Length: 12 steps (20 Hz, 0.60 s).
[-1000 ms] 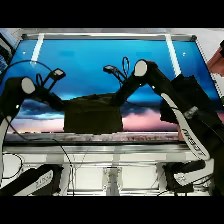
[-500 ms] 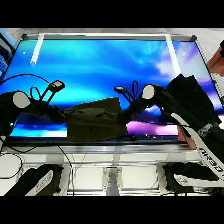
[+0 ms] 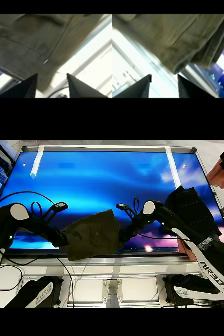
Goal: Fold the clothes and pants, and hang the long-sleeved shirts on hangers.
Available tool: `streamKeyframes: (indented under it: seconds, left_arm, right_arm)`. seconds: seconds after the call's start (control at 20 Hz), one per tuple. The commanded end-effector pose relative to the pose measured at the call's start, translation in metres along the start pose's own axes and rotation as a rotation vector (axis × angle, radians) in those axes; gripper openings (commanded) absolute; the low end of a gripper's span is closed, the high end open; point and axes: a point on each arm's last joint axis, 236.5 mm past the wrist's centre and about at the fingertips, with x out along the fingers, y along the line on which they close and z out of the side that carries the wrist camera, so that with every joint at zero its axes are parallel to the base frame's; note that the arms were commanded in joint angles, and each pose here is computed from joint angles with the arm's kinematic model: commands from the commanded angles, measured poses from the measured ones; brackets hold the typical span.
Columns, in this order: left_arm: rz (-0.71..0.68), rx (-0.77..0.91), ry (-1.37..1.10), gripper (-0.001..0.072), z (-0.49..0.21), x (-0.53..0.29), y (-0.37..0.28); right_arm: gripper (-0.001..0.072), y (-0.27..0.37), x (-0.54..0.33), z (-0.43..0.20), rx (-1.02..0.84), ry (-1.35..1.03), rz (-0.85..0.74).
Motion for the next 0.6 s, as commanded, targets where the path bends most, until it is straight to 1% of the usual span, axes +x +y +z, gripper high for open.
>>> streamKeyframes:
  seconds: [0.0, 0.15, 0.2, 0.25, 0.3, 0.45, 0.55]
  left_arm:
    - [-0.055, -0.004, 0.067, 0.0442, -0.016, -0.001, -0.013]
    - [-0.072, -0.005, 0.106, 0.0443, -0.025, -0.002, -0.017]
    - [-0.064, -0.006, 0.097, 0.0443, -0.023, -0.002, -0.015]
    - [-0.047, -0.015, 0.086, 0.0444, -0.02, -0.001, -0.011]
    - [-0.014, -0.046, 0.073, 0.0444, -0.017, -0.001, -0.004]
    - [0.148, -0.205, 0.003, 0.0444, -0.005, -0.003, 0.034]
    - [0.232, -0.301, -0.081, 0.0444, 0.01, -0.007, 0.056]
  right_arm:
    - [0.0384, -0.005, -0.002, -0.015, -0.012, 0.058, -0.026]
    - [0.0385, -0.012, -0.016, 0.003, -0.057, 0.007, -0.086]
    - [0.0407, -0.011, -0.022, 0.014, -0.089, -0.031, -0.1]
    - [0.0568, -0.01, -0.031, 0.03, -0.106, -0.085, -0.117]
    - [0.0659, -0.012, -0.041, 0.046, -0.116, -0.146, -0.137]
    - [0.0654, -0.04, -0.073, 0.081, -0.065, -0.297, -0.182]
    - [0.0656, -0.07, -0.078, 0.083, 0.047, -0.304, -0.13]
